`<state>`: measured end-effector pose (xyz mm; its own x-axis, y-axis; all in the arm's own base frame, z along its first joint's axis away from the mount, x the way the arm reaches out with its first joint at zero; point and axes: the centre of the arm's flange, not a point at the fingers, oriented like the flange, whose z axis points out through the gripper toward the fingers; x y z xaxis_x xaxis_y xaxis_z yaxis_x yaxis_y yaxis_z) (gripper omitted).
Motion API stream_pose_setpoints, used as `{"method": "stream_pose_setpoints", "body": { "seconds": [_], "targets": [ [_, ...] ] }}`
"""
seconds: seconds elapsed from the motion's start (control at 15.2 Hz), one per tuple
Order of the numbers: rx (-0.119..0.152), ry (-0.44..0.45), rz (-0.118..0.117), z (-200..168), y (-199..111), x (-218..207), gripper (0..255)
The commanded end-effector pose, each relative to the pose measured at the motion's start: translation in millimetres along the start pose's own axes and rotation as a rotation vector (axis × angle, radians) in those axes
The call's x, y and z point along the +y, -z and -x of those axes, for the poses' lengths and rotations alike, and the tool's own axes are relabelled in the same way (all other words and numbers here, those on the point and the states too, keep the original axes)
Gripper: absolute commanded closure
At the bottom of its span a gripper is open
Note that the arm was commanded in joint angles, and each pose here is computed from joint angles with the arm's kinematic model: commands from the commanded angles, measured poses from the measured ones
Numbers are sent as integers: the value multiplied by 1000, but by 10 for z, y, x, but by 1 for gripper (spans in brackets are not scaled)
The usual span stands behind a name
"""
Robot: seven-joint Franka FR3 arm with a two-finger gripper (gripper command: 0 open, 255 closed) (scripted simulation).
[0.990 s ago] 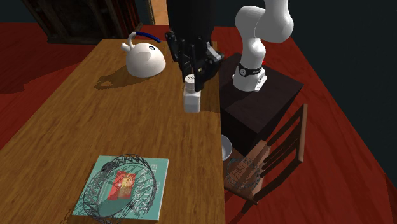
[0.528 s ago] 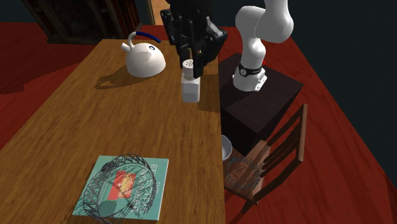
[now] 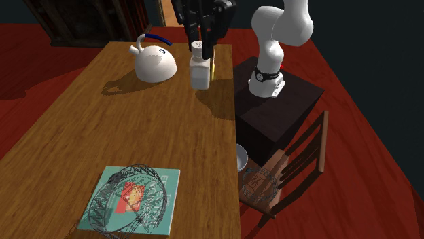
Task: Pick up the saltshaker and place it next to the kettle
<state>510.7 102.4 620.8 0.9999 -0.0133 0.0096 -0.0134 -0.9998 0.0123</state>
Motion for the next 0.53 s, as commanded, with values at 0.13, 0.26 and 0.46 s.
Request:
{"method": "stream_pose_setpoints", "body": {
  "seconds": [0.13,0.26,0.46],
  "targets": [
    [0,1,0,263,-6,455,255],
    [0,1,0,398,-8,682,255],
    [0,1,0,600,-10,1022,255]
  ]
}}
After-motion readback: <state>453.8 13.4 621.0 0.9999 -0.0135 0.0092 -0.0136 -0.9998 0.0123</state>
